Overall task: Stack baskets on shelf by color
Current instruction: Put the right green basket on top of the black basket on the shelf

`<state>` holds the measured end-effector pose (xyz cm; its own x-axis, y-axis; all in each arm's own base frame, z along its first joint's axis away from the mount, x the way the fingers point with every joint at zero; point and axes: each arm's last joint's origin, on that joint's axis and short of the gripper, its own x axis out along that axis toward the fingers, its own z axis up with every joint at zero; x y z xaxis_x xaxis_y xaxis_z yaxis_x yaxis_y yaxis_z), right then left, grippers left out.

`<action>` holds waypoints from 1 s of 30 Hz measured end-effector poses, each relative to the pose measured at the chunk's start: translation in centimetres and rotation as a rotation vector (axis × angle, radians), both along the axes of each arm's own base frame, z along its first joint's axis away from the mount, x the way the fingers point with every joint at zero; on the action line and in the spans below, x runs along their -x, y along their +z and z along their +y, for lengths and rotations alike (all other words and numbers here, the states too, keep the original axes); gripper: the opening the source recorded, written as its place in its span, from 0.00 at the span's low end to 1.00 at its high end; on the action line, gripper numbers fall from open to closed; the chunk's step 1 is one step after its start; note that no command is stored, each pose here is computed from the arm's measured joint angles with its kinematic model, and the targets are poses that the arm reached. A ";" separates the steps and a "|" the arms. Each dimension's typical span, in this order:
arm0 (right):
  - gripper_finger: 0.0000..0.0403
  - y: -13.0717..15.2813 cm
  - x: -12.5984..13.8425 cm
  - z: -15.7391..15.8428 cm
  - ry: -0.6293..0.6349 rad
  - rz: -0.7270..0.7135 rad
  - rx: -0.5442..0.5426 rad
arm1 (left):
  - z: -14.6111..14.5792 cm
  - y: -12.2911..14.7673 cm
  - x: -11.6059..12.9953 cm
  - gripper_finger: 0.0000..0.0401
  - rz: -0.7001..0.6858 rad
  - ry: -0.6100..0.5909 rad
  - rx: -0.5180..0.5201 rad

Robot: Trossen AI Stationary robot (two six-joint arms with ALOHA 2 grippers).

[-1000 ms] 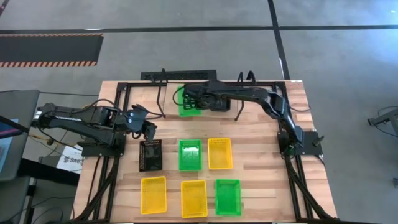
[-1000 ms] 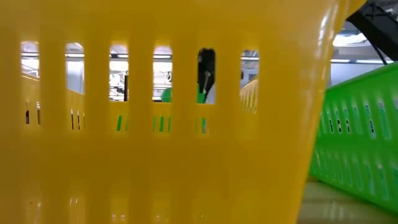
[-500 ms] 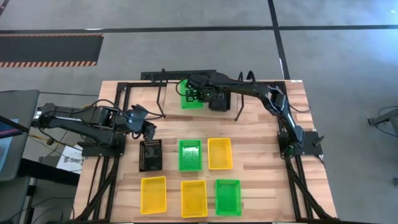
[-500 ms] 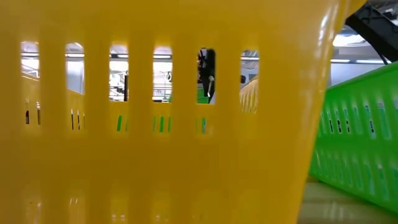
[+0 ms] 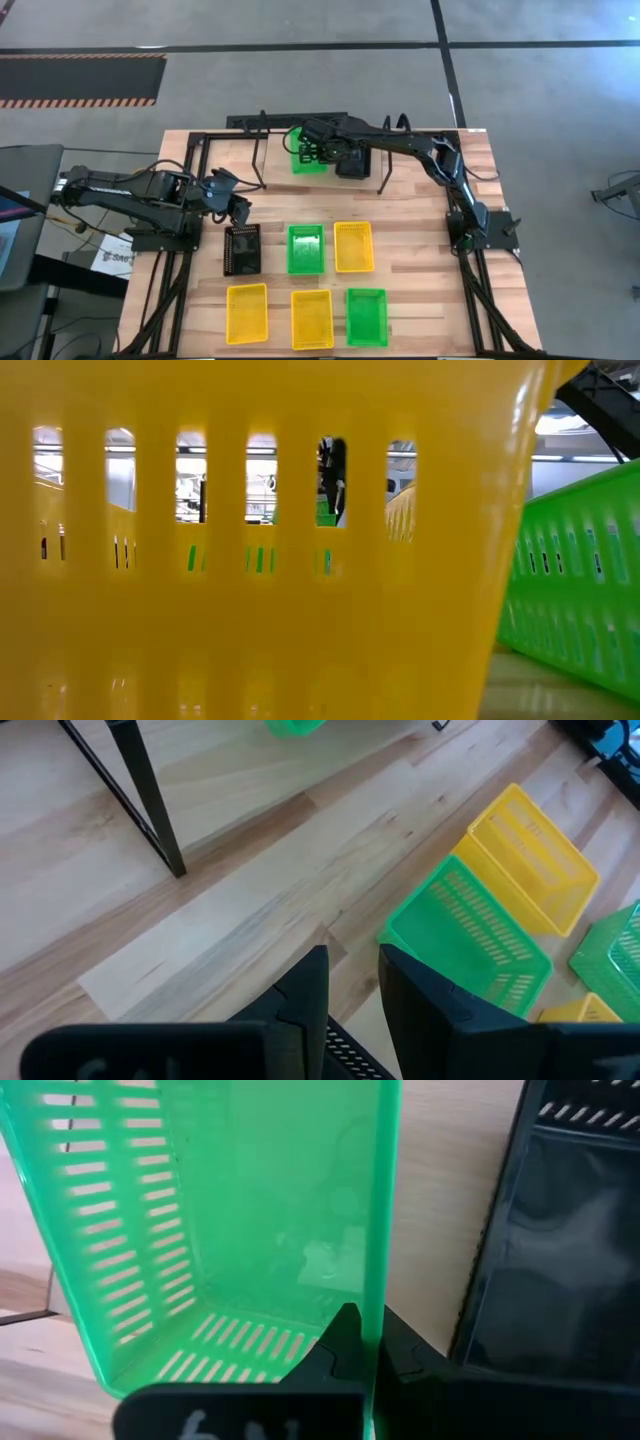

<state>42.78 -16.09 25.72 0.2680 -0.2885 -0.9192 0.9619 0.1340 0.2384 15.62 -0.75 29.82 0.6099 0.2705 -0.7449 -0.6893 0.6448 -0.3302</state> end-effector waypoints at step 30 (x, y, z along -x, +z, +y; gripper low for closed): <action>0.19 -1.1 0.2 1.0 0.043 0.074 -0.013 | 0.0 0.0 0.0 0.19 0.000 -0.005 0.006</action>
